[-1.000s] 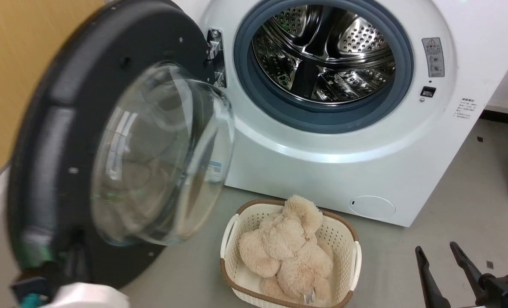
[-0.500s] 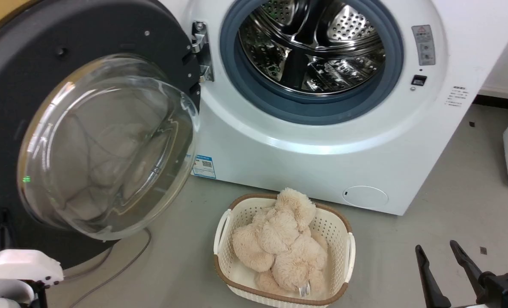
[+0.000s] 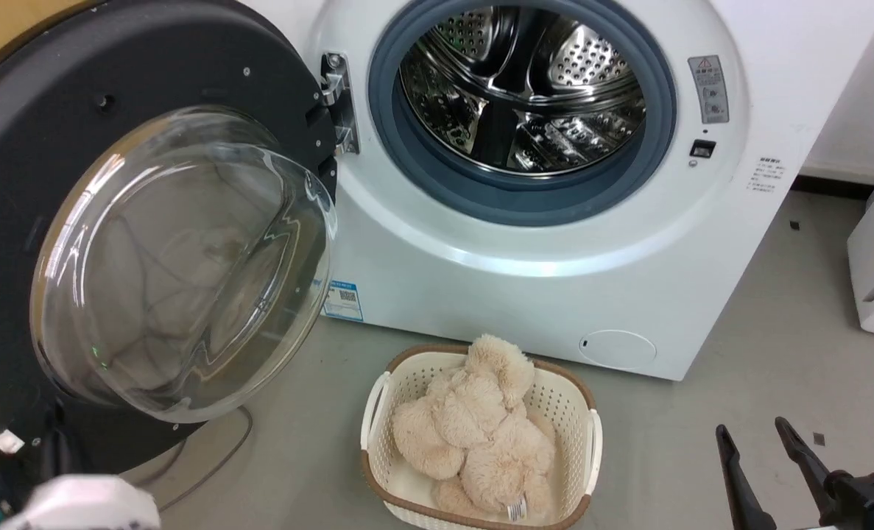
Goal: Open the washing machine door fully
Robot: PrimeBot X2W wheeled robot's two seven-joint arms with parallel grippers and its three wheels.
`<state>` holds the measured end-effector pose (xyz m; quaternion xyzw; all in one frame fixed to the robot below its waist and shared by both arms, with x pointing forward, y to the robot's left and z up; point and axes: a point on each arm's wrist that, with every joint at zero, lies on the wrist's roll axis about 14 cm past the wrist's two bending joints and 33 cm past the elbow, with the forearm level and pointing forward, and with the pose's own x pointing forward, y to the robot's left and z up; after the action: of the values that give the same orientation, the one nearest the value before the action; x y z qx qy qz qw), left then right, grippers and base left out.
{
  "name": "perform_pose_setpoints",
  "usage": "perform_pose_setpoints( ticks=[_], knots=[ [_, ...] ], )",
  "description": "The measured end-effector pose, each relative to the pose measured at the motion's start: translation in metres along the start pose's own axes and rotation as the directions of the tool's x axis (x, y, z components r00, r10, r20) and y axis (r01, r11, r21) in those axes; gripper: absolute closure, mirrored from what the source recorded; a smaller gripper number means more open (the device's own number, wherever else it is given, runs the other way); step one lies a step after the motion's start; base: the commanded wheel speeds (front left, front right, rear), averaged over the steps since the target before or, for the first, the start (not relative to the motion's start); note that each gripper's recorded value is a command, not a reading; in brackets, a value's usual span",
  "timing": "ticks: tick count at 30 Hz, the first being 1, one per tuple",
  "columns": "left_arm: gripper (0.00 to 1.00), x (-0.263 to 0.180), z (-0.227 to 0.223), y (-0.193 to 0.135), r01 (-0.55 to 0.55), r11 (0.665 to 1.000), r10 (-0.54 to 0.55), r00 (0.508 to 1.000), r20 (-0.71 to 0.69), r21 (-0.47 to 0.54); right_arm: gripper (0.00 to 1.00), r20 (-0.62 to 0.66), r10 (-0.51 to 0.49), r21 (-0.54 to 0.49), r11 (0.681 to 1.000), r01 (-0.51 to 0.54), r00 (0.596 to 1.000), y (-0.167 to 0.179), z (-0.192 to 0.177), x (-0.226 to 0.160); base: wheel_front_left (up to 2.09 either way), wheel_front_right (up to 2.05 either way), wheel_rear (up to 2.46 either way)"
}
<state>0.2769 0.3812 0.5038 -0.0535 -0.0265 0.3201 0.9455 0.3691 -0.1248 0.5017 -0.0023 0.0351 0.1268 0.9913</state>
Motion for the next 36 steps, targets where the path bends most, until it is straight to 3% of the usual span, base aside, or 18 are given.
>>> perform_pose_setpoints(
  ticks=[3,9,19,30,36],
  knots=[
    [0.00,-0.015,-0.005,-0.003,-0.001,1.000,0.001,1.000,-0.008,-0.006,0.00,0.008,0.000,-0.001,1.000,0.000,1.000,0.000,0.003,-0.002,0.00,0.00,0.00],
    [0.00,-0.039,-0.010,-0.014,0.040,0.999,-0.040,0.999,-0.015,0.020,0.00,0.032,-0.009,-0.003,1.000,0.010,0.999,-0.002,0.009,-0.006,0.00,0.00,0.00],
    [0.00,-0.069,-0.023,-0.092,0.255,0.966,-0.257,0.964,-0.062,-0.042,0.00,0.055,-0.040,-0.004,0.999,0.041,0.998,-0.010,0.014,-0.015,0.00,0.00,0.00],
    [0.00,-0.072,-0.004,-0.170,0.491,0.871,-0.491,0.871,0.010,0.010,0.00,0.085,-0.131,-0.003,0.991,0.131,0.988,-0.035,0.023,-0.034,0.00,0.00,0.00],
    [0.00,-0.064,0.003,-0.196,0.571,0.819,-0.573,0.820,0.012,0.063,0.00,0.082,-0.173,0.004,0.985,0.174,0.981,-0.045,0.021,-0.047,0.00,0.00,0.00]
  ],
)
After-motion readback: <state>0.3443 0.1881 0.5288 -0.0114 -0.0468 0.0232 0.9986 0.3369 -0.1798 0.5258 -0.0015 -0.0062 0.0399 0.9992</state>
